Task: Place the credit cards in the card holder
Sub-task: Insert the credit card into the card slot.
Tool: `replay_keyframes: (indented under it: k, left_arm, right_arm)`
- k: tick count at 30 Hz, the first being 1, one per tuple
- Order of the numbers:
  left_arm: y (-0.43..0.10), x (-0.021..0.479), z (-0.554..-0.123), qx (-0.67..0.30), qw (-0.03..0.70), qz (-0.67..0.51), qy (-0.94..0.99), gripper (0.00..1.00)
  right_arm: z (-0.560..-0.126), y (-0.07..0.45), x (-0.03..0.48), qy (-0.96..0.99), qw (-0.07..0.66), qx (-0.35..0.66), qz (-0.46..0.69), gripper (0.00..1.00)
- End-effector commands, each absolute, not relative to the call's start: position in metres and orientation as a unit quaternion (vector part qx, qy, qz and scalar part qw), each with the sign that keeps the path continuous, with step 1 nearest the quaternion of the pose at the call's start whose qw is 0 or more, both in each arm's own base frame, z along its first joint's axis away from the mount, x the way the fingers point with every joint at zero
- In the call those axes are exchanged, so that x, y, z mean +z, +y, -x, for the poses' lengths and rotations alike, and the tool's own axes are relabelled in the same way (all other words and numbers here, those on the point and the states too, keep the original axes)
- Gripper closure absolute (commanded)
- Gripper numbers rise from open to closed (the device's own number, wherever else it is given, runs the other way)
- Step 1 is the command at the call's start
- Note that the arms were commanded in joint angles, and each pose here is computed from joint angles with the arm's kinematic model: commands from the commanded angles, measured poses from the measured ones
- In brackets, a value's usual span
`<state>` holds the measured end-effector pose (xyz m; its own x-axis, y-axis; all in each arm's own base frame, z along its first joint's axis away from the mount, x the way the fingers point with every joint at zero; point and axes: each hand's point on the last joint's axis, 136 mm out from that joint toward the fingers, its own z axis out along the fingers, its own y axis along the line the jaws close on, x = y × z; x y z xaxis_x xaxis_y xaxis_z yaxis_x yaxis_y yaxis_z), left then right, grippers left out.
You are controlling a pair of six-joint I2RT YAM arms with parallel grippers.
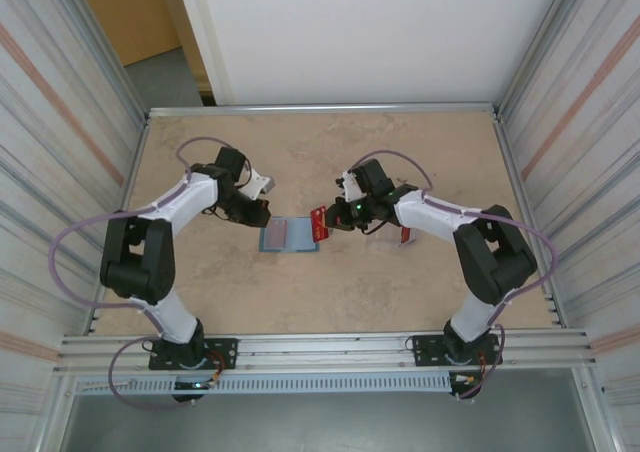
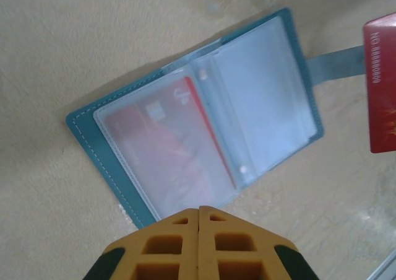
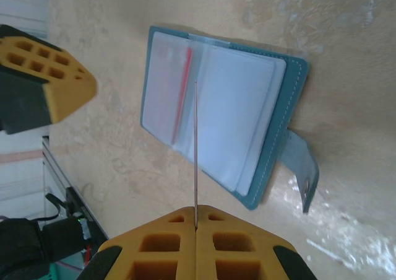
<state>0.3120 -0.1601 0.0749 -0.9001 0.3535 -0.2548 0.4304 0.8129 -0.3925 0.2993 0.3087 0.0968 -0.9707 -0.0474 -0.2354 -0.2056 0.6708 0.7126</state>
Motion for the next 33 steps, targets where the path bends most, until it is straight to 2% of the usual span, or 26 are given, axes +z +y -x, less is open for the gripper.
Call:
replay_keyframes:
  k: [1,4,18,33]
  left_arm:
    - [-0.166,0.066,-0.309,-0.24,0.057,-0.206,0.947,1.0]
    - [-0.176,0.059,-0.305,-0.259,0.033,-0.207,0.943,1.0]
    - [-0.168,0.024,-0.299,-0.227,-0.006,-0.213,0.95,1.0]
    - [-0.164,0.022,-0.298,-0.229,-0.005,-0.207,0.951,1.0]
  right_arm:
    - [-0.311,0.33,0.105,0.888,0.098,0.444,0.072,1.0]
    - [-0.312,0.339,0.099,0.885,0.081,0.454,0.073,1.0]
    - [-0.302,0.365,0.076,0.876,0.031,0.473,0.092,1.0]
    - [-0.297,0.377,0.051,0.878,-0.005,0.47,0.091,1.0]
